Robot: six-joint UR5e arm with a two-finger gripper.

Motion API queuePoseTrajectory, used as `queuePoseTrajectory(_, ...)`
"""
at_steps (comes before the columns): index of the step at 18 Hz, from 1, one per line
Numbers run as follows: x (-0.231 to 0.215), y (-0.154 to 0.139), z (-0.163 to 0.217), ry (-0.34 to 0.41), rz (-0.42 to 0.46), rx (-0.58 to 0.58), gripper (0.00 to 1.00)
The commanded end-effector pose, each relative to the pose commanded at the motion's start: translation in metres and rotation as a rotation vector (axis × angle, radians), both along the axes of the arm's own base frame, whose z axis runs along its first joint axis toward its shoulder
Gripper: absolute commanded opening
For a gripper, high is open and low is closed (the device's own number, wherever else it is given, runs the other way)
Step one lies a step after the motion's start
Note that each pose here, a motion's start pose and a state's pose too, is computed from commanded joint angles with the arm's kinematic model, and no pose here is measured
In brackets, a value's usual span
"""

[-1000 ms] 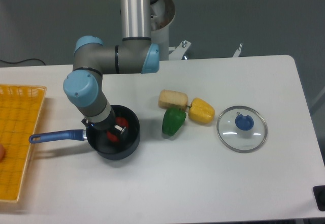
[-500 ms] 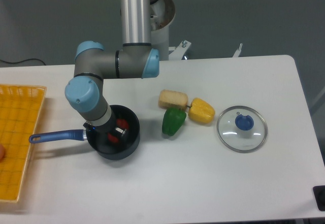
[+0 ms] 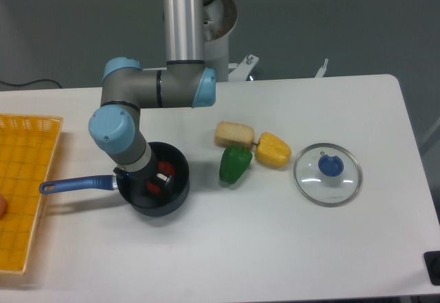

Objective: Place the red pepper in the pot
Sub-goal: 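Lower the red pepper into the saucepan and open the gripper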

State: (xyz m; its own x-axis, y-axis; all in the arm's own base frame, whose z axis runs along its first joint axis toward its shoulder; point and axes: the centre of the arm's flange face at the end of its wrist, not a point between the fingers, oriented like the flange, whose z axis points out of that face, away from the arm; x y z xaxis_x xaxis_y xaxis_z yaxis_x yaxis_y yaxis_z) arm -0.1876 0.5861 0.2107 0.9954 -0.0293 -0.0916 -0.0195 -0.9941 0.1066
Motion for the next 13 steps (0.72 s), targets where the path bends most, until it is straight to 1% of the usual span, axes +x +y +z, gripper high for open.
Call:
queuePoseTrajectory(4,0.0003,0.0004,-0.0026,0.003,-0.002,-0.005,0.5)
queuePoseTrajectory(5,0.0003,0.0004,-0.0026,0.003,-0.002,-0.005,0.51)
queuePoseTrajectory(8,0.0008,0.0005,-0.0025,0.007,-0.004,-0.007,0.59)
queuePoseTrajectory(9,0.0008,0.0005,-0.0025,0.007,-0.004,-0.007,0.61)
queuePoseTrajectory(12,0.0008,0.0005,-0.0025,0.007,-0.004,-0.007,0.73)
queuePoseTrajectory(13,0.0008,0.0005,-0.0025,0.007,-0.004,-0.007,0.73)
